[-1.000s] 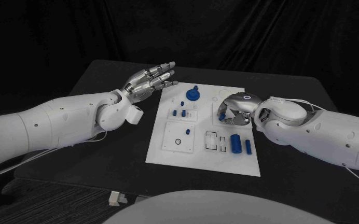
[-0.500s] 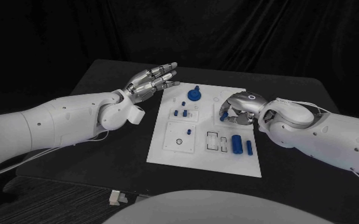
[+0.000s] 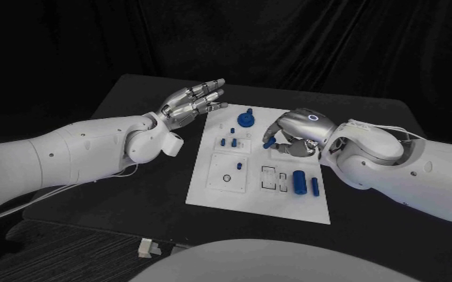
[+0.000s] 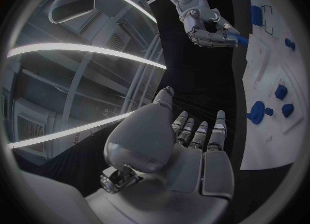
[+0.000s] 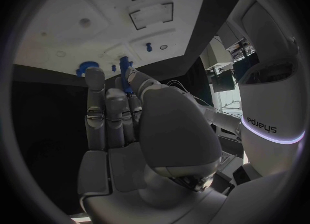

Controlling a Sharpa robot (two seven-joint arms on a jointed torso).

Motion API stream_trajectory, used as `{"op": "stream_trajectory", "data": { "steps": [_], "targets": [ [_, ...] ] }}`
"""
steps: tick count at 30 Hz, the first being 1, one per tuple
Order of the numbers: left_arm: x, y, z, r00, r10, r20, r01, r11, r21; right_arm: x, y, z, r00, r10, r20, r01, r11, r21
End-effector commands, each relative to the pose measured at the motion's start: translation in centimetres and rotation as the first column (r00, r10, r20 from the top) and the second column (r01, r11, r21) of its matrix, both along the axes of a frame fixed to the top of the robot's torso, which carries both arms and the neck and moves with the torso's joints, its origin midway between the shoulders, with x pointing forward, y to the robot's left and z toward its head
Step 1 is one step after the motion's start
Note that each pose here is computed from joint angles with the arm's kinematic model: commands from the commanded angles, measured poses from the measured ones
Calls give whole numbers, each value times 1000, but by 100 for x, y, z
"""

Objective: Assemble the parts on the task board

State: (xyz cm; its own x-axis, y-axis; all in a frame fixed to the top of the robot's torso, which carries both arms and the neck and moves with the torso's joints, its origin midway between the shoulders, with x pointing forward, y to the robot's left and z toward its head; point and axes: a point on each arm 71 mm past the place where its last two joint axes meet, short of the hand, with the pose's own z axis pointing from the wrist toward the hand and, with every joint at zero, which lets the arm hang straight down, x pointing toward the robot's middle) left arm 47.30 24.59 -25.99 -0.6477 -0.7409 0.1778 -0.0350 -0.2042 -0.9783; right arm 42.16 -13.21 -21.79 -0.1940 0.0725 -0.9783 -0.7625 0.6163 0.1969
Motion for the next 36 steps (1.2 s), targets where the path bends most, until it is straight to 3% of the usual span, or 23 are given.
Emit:
{"op": "stream_trajectory", "data": {
  "steps": [1,6,15,23,36],
  "targets": [
    [-1,-26,4,1000,-6,1,6,1000,-18,-57,195,1,999,36,-9,-36,999,-41],
    [0,-44,3,1000,-7,1,7,1000,-19,-126,517,-46,994,113,-7,-113,992,-64],
    [5,-48,3,1000,-4,5,4,1000,-19,-179,879,-167,984,177,-15,-178,980,-89],
    [16,-61,1,1000,-5,8,5,1000,-21,-212,999,-321,981,188,-53,-193,975,-111],
    [26,-32,-3,1000,2,9,-2,1000,-17,-282,987,-512,981,176,-88,-185,975,-120]
  ]
}}
